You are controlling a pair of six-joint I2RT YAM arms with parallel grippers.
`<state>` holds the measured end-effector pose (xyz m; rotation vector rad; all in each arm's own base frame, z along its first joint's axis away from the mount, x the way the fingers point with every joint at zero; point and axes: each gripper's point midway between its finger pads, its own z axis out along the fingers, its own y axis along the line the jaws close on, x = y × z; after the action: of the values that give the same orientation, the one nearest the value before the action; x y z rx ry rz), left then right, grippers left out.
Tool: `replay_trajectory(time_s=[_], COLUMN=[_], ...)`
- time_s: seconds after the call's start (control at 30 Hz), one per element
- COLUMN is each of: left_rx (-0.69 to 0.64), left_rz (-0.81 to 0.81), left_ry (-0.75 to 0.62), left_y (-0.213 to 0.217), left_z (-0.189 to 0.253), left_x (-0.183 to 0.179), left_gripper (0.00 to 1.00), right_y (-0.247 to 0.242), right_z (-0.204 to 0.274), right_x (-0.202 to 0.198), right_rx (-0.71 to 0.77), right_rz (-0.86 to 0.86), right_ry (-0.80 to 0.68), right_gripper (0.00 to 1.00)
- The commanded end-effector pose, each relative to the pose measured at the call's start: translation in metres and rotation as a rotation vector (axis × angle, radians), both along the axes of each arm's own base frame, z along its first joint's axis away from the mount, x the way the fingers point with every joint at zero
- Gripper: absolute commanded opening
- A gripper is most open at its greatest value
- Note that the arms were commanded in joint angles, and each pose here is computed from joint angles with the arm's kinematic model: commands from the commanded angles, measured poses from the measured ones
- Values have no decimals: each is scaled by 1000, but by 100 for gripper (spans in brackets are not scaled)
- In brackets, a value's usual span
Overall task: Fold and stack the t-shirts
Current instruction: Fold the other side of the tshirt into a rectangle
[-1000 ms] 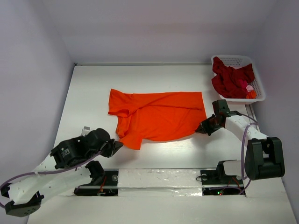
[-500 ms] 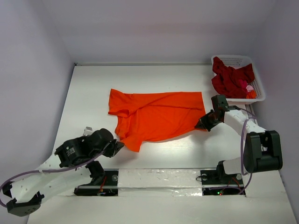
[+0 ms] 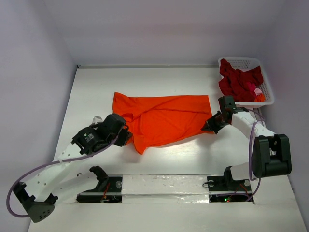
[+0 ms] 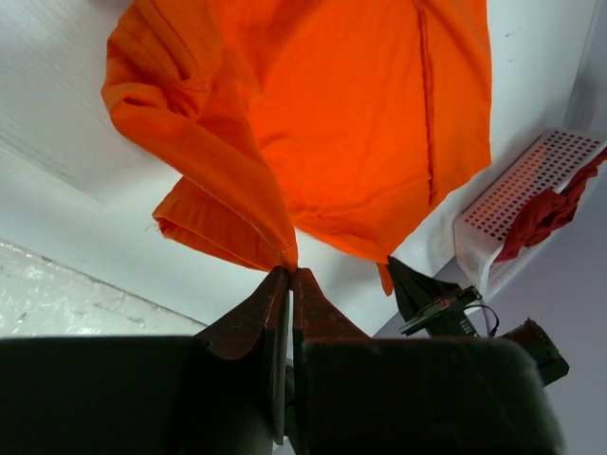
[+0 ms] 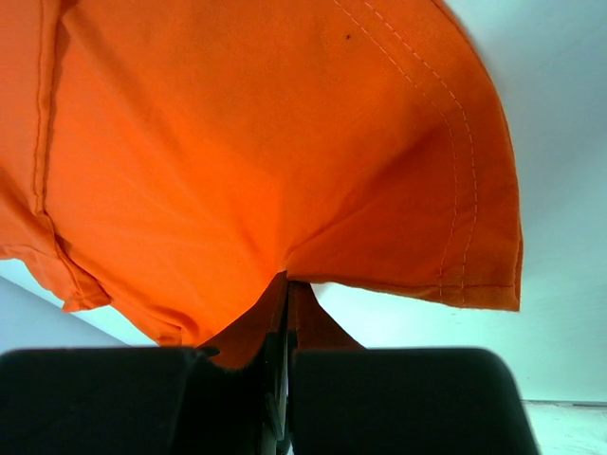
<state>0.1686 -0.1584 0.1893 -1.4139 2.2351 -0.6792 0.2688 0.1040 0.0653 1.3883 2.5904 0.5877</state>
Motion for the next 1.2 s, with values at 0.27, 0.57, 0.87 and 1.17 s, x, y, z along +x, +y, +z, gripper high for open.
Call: replay_trajectory(time_s=[0.27, 0.57, 0.87, 1.17], left_rx=[64, 91, 101, 140], left_rz=[23, 0, 11, -4], left_ry=[-111, -135, -134, -161], left_y=[37, 46, 56, 65], left_z=[23, 33, 32, 47], left_x=[49, 76, 93, 115], left_gripper=[0, 0, 0, 0], right_y=[-1, 0, -1, 0], right_z=[21, 30, 40, 45], right_x=[25, 43, 61, 77], right_rx=[-36, -41, -58, -74], right_rz=[33, 48, 68, 96], right_ry=[-57, -77, -101, -122], right_gripper=[0, 0, 0, 0])
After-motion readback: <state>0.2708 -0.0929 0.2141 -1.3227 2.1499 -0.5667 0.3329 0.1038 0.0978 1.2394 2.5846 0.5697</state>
